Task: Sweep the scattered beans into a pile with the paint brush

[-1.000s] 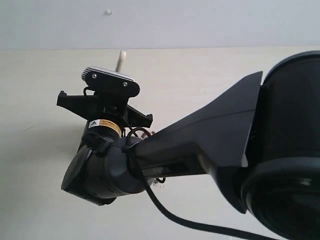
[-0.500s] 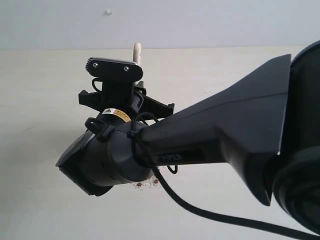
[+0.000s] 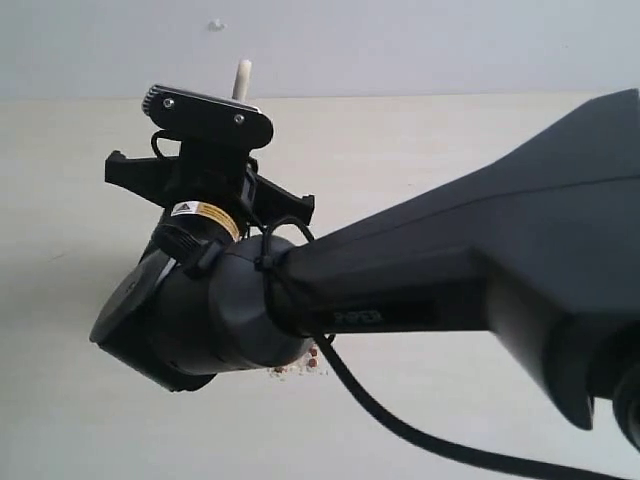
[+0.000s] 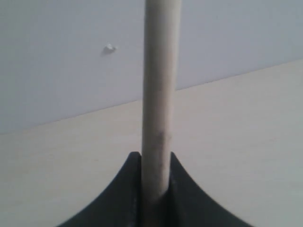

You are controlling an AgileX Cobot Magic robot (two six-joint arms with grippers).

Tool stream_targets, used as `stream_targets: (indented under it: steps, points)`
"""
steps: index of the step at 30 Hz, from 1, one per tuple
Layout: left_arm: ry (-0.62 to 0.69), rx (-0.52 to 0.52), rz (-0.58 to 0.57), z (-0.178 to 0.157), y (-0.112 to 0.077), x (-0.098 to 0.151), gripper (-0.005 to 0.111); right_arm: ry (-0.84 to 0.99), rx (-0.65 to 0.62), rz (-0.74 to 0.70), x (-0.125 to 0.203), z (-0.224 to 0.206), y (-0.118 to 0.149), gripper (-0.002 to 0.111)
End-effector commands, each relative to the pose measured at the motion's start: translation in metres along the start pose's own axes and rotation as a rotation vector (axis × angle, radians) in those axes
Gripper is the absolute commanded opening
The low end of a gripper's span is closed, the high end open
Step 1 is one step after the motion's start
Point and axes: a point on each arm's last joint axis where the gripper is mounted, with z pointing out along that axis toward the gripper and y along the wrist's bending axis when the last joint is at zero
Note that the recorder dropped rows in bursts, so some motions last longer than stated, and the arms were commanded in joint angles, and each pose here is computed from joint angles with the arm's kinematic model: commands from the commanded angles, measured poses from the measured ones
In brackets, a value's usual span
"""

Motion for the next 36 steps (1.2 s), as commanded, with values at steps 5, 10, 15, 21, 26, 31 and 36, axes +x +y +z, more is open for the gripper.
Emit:
stream_targets:
  steps: [5, 10, 15, 21, 26, 31, 36]
  points:
    - [0.003, 0.007, 0.006, 0.0, 0.0, 0.001, 0.0, -0.009, 0.02, 0.053, 0.014, 0.046, -0.021, 0.0]
    - [0.003, 0.007, 0.006, 0.0, 0.0, 0.001, 0.0, 0.064, 0.051, 0.073, 0.015, 0.065, -0.034, 0.0]
    - [0.003, 0.007, 0.006, 0.0, 0.0, 0.001, 0.0, 0.104, 0.173, 0.022, 0.016, 0.065, -0.046, 0.0]
    - [0.003, 0.007, 0.006, 0.0, 0.0, 0.001, 0.0, 0.109, 0.285, -0.093, -0.003, 0.056, -0.051, 0.0]
    - [0.003, 0.007, 0.006, 0.0, 0.0, 0.001, 0.0, 0.084, 0.215, -0.097, -0.017, 0.041, -0.036, 0.0]
    - [0.003, 0.007, 0.006, 0.0, 0.0, 0.001, 0.0, 0.156, -0.05, -0.198, -0.017, 0.026, -0.005, 0.0]
    - [0.003, 0.007, 0.006, 0.0, 0.0, 0.001, 0.0, 0.25, -0.219, -0.197, 0.002, -0.002, 0.019, 0.0]
